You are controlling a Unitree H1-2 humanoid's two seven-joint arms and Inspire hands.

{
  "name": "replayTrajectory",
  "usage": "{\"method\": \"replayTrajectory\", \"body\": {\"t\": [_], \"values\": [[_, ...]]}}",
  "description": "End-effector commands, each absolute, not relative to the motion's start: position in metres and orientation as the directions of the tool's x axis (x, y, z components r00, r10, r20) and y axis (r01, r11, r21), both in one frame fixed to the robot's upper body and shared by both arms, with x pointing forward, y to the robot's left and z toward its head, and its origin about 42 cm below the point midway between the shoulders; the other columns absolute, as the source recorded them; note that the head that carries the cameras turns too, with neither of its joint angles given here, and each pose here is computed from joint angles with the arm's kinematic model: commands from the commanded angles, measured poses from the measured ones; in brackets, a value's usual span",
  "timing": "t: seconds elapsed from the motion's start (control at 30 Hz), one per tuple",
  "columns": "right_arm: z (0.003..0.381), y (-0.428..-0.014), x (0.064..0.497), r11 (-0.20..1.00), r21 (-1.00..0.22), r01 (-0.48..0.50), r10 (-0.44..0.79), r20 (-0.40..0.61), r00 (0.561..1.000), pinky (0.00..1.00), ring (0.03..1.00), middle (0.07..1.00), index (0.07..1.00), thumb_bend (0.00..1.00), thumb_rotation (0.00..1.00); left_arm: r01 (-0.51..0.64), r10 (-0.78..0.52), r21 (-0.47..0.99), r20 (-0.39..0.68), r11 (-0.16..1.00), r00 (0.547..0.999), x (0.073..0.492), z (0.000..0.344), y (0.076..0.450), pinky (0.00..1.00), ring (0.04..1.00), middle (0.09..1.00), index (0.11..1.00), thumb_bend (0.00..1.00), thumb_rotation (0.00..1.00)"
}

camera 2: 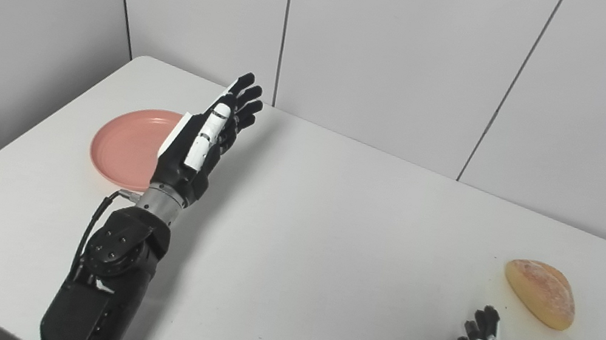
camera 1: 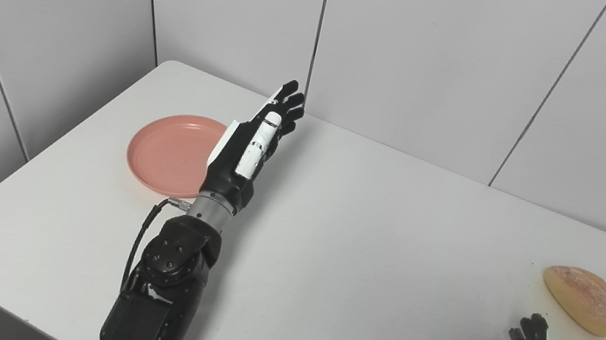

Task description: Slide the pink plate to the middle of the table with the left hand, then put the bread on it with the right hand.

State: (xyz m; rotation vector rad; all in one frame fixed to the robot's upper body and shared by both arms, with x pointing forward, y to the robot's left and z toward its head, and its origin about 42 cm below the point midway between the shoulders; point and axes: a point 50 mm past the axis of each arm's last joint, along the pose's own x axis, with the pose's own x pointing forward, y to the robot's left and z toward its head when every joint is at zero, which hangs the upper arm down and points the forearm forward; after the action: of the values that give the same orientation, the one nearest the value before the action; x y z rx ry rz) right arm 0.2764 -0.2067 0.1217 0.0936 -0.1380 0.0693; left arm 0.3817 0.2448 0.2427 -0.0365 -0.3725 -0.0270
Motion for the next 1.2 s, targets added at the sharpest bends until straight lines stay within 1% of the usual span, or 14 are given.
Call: {"method": "replayTrajectory", "body": {"t": [0.0, 0.13, 0.23, 0.47, 0.63, 0.8, 1.0, 1.17], "values": [[0.127, -0.208, 0.279, 0.993, 0.087, -0.082, 0.066, 0.169, 0.983, 1.00, 1.000, 1.000, 1.000, 0.17, 1.00, 0.034, -0.016, -0.033, 0.446, 0.999, 0.895, 0.390, 0.274, 0.248, 0.97, 0.944, 0.954, 0.925, 0.42, 1.00], [0.126, -0.210, 0.280, 0.991, 0.095, -0.091, 0.073, 0.170, 0.983, 1.00, 1.000, 1.000, 1.000, 0.17, 1.00, 0.020, 0.004, -0.047, 0.465, 0.999, 0.885, 0.395, 0.285, 0.258, 0.96, 0.943, 0.951, 0.929, 0.41, 1.00], [0.128, -0.209, 0.279, 0.991, 0.099, -0.086, 0.069, 0.166, 0.984, 1.00, 1.000, 1.000, 1.000, 0.16, 1.00, -0.019, 0.049, -0.068, 0.470, 0.997, 0.881, 0.400, 0.296, 0.269, 0.92, 0.924, 0.939, 0.921, 0.40, 1.00], [0.129, -0.209, 0.278, 0.992, 0.095, -0.085, 0.069, 0.162, 0.984, 1.00, 1.000, 1.000, 1.000, 0.15, 1.00, -0.079, 0.107, -0.081, 0.465, 0.994, 0.879, 0.409, 0.307, 0.296, 0.93, 0.925, 0.928, 0.908, 0.42, 1.00], [0.130, -0.210, 0.278, 0.992, 0.090, -0.084, 0.068, 0.164, 0.984, 1.00, 1.000, 1.000, 1.000, 0.15, 1.00, -0.124, 0.142, -0.070, 0.464, 0.990, 0.875, 0.413, 0.311, 0.322, 0.93, 0.929, 0.934, 0.918, 0.43, 1.00], [0.129, -0.211, 0.279, 0.992, 0.090, -0.086, 0.071, 0.167, 0.983, 1.00, 1.000, 1.000, 1.000, 0.15, 1.00, -0.165, 0.193, -0.100, 0.458, 0.981, 0.868, 0.416, 0.311, 0.352, 0.93, 0.928, 0.931, 0.913, 0.42, 1.00], [0.129, -0.212, 0.280, 0.992, 0.093, -0.088, 0.072, 0.165, 0.984, 1.00, 1.000, 1.000, 1.000, 0.15, 1.00, -0.185, 0.219, -0.119, 0.453, 0.975, 0.864, 0.417, 0.313, 0.376, 0.94, 0.930, 0.933, 0.914, 0.42, 1.00], [0.130, -0.212, 0.280, 0.991, 0.103, -0.085, 0.068, 0.157, 0.985, 1.00, 1.000, 1.000, 1.000, 0.16, 1.00, -0.208, 0.246, -0.134, 0.431, 0.969, 0.868, 0.417, 0.311, 0.394, 0.94, 0.920, 0.919, 0.908, 0.43, 1.00]]}}
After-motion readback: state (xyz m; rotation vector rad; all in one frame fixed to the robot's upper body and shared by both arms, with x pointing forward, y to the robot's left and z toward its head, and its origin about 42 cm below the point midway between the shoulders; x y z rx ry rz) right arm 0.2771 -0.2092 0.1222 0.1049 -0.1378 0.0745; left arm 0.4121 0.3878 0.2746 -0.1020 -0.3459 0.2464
